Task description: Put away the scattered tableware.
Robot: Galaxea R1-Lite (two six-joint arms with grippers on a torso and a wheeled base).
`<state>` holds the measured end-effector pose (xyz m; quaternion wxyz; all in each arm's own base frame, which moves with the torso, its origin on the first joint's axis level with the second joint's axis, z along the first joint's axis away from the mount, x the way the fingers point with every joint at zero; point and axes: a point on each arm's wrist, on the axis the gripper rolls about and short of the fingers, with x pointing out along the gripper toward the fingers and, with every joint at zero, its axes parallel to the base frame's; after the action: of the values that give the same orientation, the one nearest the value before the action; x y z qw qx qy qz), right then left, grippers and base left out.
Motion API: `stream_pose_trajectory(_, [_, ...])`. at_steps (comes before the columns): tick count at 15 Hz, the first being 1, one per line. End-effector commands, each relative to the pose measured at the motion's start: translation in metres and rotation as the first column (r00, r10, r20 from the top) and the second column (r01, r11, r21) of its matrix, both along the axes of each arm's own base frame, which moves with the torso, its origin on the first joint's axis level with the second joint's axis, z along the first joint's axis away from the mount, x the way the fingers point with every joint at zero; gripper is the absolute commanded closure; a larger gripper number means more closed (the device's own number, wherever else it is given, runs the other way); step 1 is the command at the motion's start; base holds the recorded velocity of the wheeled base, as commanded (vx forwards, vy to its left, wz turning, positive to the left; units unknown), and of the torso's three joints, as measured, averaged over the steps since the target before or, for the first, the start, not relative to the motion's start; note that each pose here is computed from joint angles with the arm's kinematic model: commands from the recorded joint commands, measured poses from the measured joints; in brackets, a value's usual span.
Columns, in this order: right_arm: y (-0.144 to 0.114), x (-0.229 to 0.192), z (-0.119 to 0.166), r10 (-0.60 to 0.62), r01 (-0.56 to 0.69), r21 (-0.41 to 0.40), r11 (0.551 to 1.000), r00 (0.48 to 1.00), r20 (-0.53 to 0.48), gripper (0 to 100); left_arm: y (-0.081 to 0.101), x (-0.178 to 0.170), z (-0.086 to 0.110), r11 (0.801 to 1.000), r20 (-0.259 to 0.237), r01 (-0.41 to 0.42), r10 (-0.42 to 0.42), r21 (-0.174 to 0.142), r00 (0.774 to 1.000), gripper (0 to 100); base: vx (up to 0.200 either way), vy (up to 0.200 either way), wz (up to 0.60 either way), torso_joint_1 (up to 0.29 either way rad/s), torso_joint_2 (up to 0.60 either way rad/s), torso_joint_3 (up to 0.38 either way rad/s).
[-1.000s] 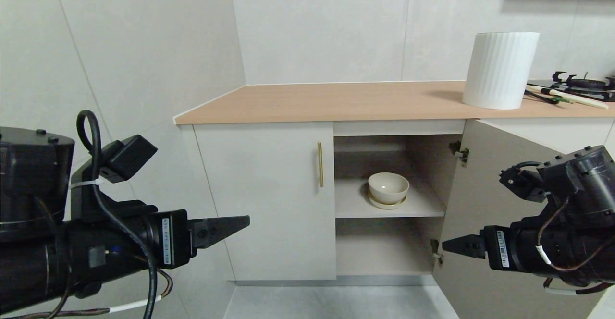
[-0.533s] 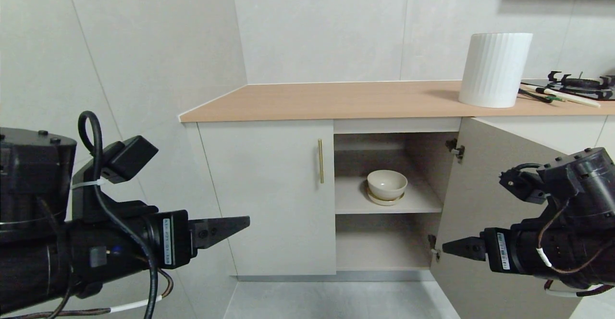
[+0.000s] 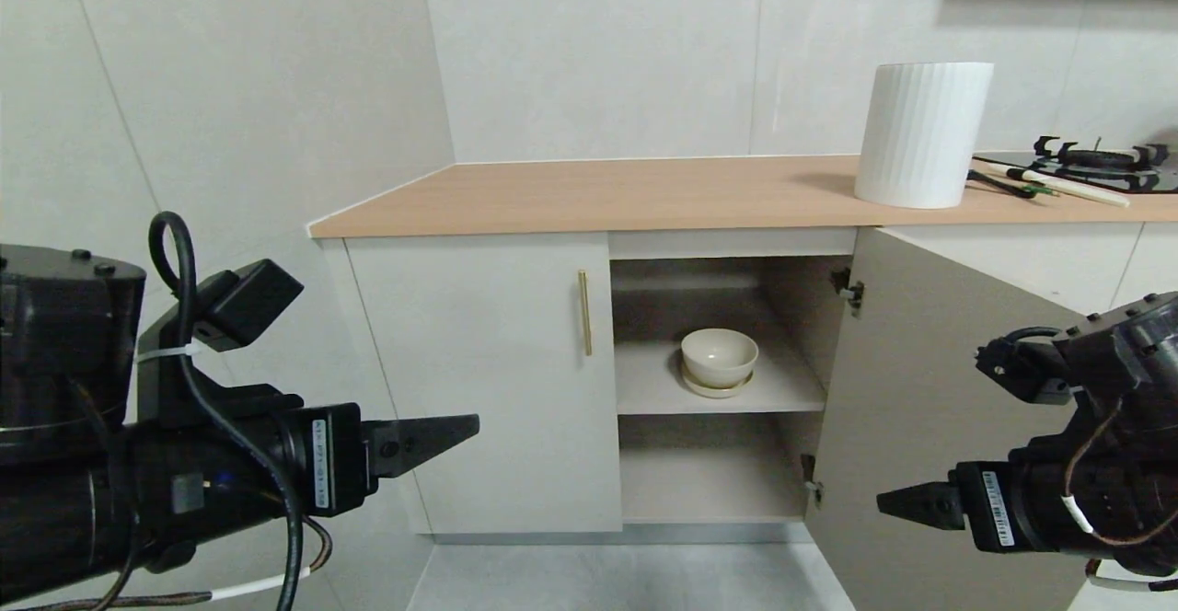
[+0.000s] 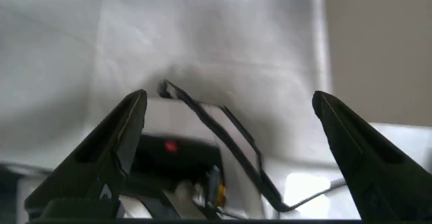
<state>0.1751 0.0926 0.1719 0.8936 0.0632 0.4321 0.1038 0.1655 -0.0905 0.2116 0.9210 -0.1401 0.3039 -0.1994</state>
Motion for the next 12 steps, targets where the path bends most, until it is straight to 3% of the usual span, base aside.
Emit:
stream_pose_trajectory(1, [-0.002,-0.003,0.004,0.004,-0.004,0.002,1.0,1.0,0.011,0,0.0,0.001,-0.001,1.0,-0.003,-0.001,0.001,0.001,1.0,0,0.0,-0.2,0.0,0.007,0.0,0.002])
stream_pose_trajectory(4, [-0.004,-0.006,0.005,0.007,-0.009,-0.036,0.999,0.999,-0.046,0,0.0,0.001,-0.001,1.0,-0.002,-0.001,0.001,0.001,1.0,0,0.0,-0.2,0.0,0.001,0.0,0.002])
stream_pose_trajectory(12, [-0.019,-0.026,0.034,-0.031,0.005,-0.154,0.988,0.986,-0.166,0,-0.001,0.001,-0.001,1.0,-0.005,0.002,-0.002,0.001,1.0,0,0.0,0.0,0.0,0.0,0.0,0.0])
